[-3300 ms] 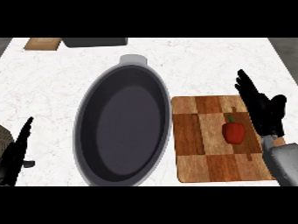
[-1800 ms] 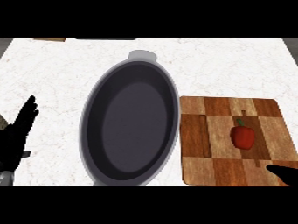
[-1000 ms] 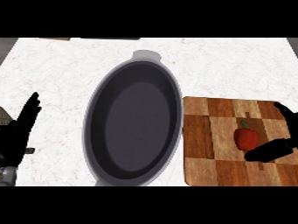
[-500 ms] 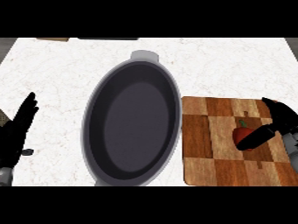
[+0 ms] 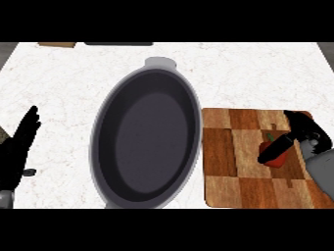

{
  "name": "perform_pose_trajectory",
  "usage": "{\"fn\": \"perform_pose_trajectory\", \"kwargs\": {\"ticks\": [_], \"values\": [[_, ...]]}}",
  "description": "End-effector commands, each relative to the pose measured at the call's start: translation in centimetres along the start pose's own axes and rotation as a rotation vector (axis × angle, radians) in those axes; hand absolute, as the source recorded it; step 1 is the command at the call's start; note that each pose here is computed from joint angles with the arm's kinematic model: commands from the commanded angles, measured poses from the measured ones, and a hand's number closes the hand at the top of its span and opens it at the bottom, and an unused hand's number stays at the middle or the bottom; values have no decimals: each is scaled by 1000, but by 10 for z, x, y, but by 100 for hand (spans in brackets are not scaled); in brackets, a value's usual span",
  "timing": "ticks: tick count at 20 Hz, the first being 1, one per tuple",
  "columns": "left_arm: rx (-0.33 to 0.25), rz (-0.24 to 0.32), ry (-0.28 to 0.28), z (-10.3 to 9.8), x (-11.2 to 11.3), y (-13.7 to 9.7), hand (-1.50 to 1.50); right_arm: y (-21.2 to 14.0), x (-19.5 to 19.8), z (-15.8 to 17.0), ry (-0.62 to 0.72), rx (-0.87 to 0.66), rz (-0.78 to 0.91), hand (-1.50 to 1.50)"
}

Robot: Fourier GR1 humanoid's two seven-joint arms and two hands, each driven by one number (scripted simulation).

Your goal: Pick the bell pepper from the cutting board and place it in the pot

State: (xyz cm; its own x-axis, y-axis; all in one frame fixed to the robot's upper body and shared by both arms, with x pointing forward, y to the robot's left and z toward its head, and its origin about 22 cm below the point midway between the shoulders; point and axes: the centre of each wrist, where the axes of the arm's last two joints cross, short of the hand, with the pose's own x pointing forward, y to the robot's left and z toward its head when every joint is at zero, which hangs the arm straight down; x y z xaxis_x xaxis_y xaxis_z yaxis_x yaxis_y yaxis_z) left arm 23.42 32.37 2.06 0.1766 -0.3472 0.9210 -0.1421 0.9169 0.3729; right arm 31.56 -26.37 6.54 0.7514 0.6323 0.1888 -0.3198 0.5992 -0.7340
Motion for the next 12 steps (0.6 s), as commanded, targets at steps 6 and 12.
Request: {"fn": "perform_pose_trajectory", "kwargs": {"ticks": [6,12], "values": [[-9,-13,12,1,-5,7,0,15,9,-10,159,17,41,-150],[-8,1,22,11,-12,-3,0,31,-11,-30,153,31,37,-150]]}}
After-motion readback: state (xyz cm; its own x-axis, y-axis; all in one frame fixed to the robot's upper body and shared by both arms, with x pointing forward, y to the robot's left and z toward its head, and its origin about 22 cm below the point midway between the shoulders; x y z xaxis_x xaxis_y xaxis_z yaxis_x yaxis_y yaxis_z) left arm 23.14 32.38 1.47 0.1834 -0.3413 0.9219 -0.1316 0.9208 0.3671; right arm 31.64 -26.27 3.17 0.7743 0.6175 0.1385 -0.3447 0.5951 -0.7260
